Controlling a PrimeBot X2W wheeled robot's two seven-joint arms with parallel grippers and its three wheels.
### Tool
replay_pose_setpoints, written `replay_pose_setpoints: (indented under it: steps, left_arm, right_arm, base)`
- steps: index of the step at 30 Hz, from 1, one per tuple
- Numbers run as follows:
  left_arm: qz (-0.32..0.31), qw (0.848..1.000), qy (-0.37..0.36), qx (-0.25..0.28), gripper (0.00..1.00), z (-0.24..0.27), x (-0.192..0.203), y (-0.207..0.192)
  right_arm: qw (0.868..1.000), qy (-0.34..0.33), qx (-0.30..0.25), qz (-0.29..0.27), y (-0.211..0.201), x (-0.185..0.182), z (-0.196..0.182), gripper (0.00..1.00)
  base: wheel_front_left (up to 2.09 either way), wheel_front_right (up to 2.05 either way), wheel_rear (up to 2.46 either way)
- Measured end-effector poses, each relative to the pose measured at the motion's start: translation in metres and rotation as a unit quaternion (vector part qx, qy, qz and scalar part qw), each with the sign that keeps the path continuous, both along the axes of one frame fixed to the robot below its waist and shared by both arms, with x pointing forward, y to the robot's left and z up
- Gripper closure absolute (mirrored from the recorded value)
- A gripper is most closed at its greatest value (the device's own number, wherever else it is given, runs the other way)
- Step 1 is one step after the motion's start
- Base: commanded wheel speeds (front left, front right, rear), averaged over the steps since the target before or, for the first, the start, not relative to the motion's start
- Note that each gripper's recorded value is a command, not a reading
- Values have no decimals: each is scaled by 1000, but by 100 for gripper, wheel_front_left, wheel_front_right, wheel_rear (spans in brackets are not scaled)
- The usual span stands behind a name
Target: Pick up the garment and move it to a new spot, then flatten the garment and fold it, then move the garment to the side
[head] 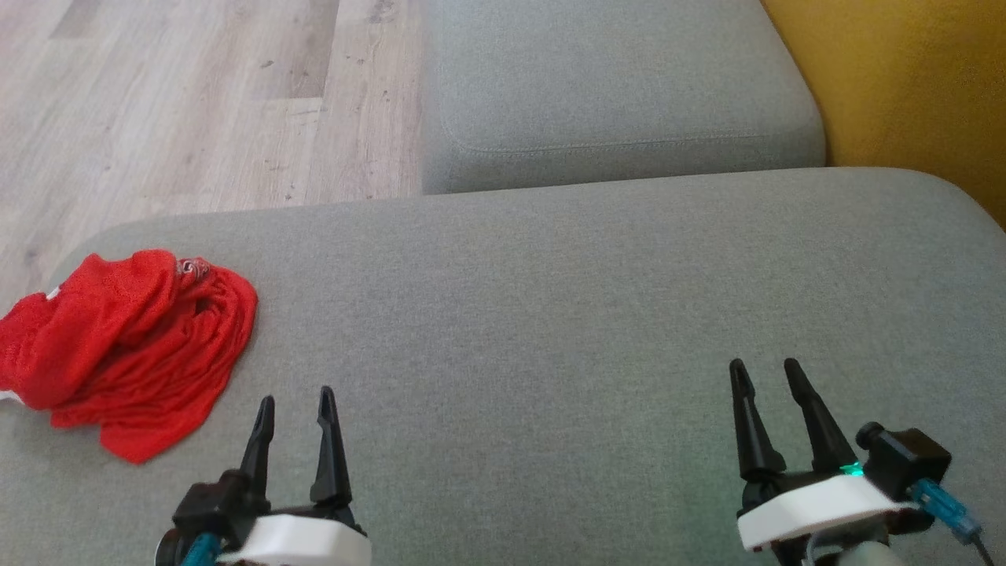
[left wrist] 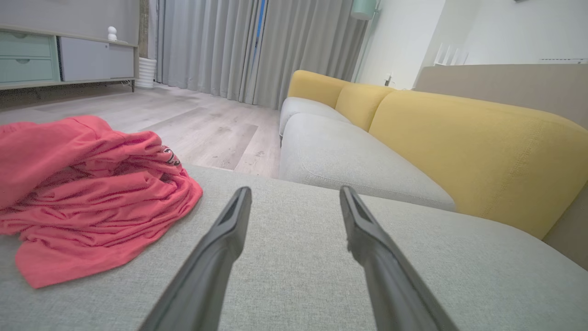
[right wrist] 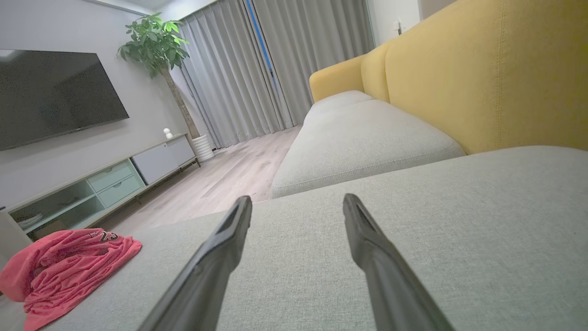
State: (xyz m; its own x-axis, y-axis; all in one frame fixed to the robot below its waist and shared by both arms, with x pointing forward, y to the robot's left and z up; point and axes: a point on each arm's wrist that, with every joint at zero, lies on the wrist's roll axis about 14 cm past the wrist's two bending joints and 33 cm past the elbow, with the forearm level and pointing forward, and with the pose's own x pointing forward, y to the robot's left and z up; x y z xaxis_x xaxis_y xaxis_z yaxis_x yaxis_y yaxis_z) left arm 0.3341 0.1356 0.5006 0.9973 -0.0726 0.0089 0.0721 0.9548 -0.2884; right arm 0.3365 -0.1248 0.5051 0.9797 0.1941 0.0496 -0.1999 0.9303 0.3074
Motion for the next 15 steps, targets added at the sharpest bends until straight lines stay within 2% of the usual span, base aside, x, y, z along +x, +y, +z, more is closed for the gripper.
replay_pose_setpoints:
  steps: [15]
  left_arm:
    - [-13, 996, -29, 77, 0, 3, -7, -5]
  right_arm:
    - [997, -12, -76, 15, 7, -5, -8, 0]
  base:
    - [0, 0, 0]
